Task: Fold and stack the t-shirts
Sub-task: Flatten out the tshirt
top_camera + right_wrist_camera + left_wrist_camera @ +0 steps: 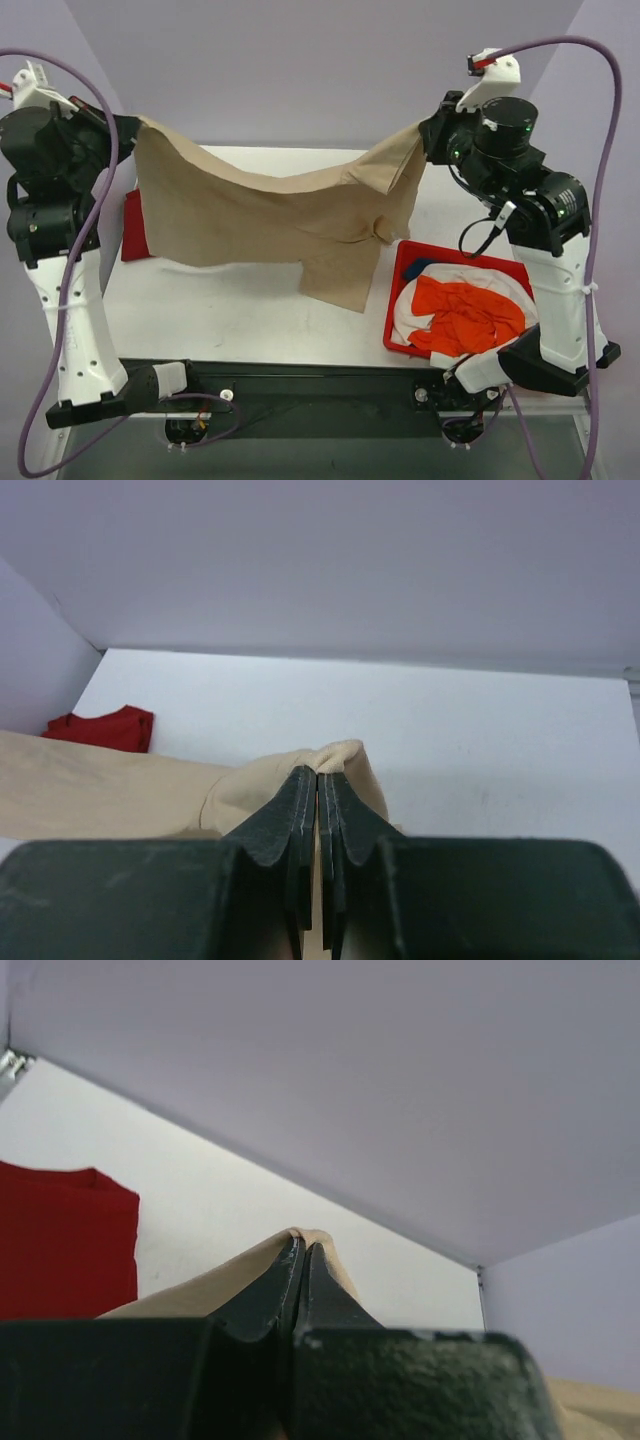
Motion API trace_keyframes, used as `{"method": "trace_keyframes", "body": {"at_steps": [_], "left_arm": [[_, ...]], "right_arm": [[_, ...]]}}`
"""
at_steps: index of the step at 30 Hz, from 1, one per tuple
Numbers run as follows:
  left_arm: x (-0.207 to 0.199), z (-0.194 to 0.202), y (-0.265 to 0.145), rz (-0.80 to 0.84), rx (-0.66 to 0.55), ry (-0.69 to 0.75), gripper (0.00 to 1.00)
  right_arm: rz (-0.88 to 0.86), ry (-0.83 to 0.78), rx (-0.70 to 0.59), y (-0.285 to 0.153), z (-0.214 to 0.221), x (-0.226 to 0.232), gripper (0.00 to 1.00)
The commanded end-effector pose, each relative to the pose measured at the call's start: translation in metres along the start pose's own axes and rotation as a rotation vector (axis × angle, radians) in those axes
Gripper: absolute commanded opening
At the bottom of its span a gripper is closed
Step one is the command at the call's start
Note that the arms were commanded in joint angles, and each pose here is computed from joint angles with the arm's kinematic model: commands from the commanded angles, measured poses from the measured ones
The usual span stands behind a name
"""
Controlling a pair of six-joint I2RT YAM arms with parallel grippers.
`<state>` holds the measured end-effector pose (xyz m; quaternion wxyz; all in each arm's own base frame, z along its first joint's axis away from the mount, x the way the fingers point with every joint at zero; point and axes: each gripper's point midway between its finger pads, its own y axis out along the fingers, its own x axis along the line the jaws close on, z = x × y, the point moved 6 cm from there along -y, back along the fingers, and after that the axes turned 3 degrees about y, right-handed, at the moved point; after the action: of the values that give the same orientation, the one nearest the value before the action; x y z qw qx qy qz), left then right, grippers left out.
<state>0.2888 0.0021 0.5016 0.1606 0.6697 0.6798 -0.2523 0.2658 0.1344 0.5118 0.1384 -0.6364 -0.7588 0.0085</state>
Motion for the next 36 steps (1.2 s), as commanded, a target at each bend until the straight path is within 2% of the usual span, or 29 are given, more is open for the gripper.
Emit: {"method": "trace_keyframes", "body": {"at_steps": [1,5,9,12,17,20,25,31,34,36], "left_arm": [[-0.032,-0.051,-0.064,0.046,-0.282,-0.005,0.00],[-0.044,-0.073,-0.112,0.052,-0.458,-0.008,0.00],[-0.047,-0.087,-0.132,0.051,-0.582,-0.012,0.00],[-0.037,-0.078,-0.108,0.041,-0.561,-0.035,0.00],[-0.006,-0.031,-0.018,0.033,-0.323,-0.093,0.00],[0.005,-0.015,0.024,0.038,-0.234,-0.103,0.00],[0.009,-0.021,0.059,0.043,-0.227,-0.124,0.00],[-0.022,-0.058,0.042,0.145,-0.336,-0.148,0.00],[-0.032,-0.070,0.021,0.181,-0.404,-0.164,0.00],[-0.044,-0.083,-0.007,0.226,-0.489,-0.178,0.00]], "right_arm": [[-0.005,-0.004,-0.166,-0.029,-0.034,-0.008,0.00],[-0.026,0.019,-0.284,-0.048,-0.055,-0.011,0.00],[-0.013,0.010,-0.344,-0.050,-0.067,-0.013,0.00],[0.020,-0.039,-0.348,-0.030,-0.067,-0.011,0.00],[0.050,-0.101,-0.284,0.038,-0.050,0.001,0.00],[0.086,-0.150,-0.244,0.077,-0.040,0.002,0.00],[0.121,-0.152,-0.244,0.117,-0.040,0.000,0.00],[0.127,-0.141,-0.332,0.107,-0.062,0.001,0.00],[0.123,-0.128,-0.377,0.095,-0.073,-0.001,0.00],[0.112,-0.114,-0.415,0.079,-0.082,0.000,0.00]]}}
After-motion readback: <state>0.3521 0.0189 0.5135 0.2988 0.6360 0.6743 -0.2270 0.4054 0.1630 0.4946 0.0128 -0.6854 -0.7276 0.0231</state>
